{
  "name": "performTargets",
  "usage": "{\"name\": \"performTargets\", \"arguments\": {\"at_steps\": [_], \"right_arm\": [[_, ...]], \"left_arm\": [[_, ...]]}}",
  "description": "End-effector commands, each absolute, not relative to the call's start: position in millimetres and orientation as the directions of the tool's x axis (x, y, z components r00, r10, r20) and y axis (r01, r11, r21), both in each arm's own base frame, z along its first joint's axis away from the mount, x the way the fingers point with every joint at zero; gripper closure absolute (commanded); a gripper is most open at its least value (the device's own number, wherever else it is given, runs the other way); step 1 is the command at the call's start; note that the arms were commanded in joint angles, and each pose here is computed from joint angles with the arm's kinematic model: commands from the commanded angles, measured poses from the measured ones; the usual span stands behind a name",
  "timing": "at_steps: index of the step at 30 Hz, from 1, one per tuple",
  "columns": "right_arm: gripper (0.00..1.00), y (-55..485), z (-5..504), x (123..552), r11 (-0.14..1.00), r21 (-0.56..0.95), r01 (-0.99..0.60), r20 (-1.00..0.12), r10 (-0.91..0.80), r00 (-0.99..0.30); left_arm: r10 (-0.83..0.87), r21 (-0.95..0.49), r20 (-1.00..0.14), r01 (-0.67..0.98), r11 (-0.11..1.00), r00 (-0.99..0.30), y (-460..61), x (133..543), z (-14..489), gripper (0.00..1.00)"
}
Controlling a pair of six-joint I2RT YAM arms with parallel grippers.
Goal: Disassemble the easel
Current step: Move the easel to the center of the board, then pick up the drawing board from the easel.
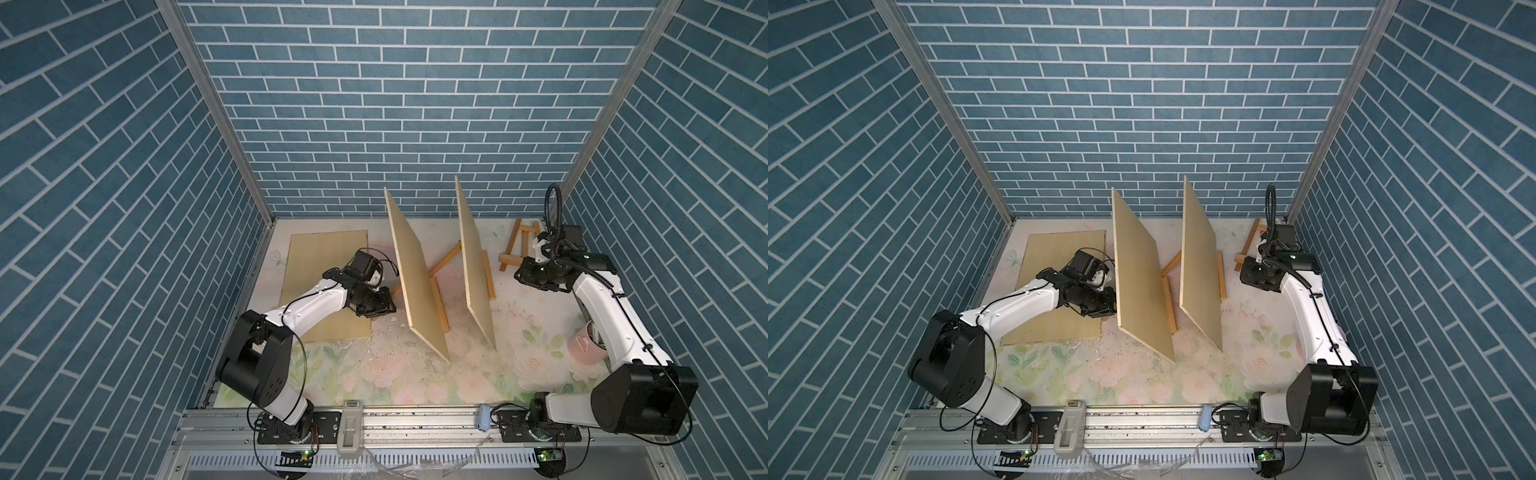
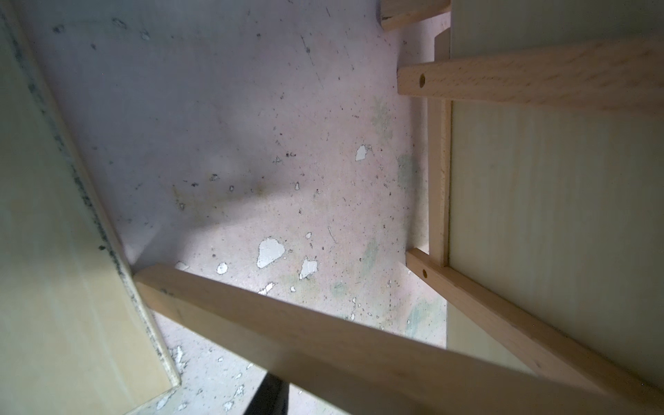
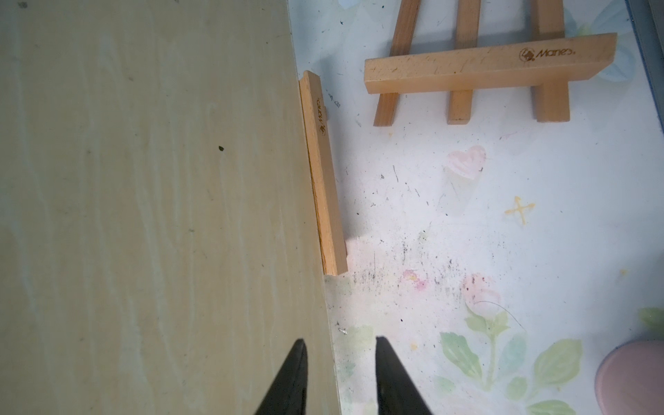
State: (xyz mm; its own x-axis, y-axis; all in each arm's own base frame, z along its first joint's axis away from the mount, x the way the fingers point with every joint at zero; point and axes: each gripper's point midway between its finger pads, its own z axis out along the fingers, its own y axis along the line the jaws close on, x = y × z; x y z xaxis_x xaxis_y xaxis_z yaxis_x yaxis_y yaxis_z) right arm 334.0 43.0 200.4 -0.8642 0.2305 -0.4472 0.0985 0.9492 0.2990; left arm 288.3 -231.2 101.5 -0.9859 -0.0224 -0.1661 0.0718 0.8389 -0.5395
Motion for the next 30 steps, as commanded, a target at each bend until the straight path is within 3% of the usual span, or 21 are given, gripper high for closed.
{"name": "performTargets", "arguments": {"at_steps": [1, 9, 16, 20, 24, 30], "right_arm": [[0.67, 43.3, 203.4, 330.0, 0.947, 0.301, 0.108, -0.449, 0.241, -0.860], [0.66, 41.4, 201.8, 328.9, 0.951, 0.290, 0.110, -0.451, 0.237, -0.860], [0.66, 41.2, 201.8, 330.1, 0.951, 0.288, 0.109, -0.458, 0.237, -0.857], [0.66, 42.9, 202.2, 330.3, 0.948, 0.300, 0.105, -0.459, 0.240, -0.855], [0.66, 44.8, 203.8, 331.9, 0.946, 0.310, 0.097, -0.465, 0.240, -0.852], [0.66, 48.5, 208.8, 335.2, 0.941, 0.329, 0.083, -0.473, 0.240, -0.848]], "left_arm": [[-0.029, -0.523, -0.234, 0.101, 0.847, -0.972, -226.0, 305.1, 119.5, 0.65], [-0.125, -0.513, -0.288, 0.042, 0.858, -0.949, -184.0, 307.3, 165.6, 0.62], [-0.197, -0.504, -0.372, 0.019, 0.863, -0.907, -144.9, 307.1, 242.4, 0.60], [-0.221, -0.528, -0.400, 0.026, 0.849, -0.890, -145.9, 309.0, 297.1, 0.64], [-0.254, -0.606, -0.405, 0.050, 0.794, -0.878, -159.5, 314.4, 340.2, 0.59], [-0.287, -0.637, -0.418, 0.053, 0.769, -0.862, -169.2, 328.3, 358.9, 0.56]]}}
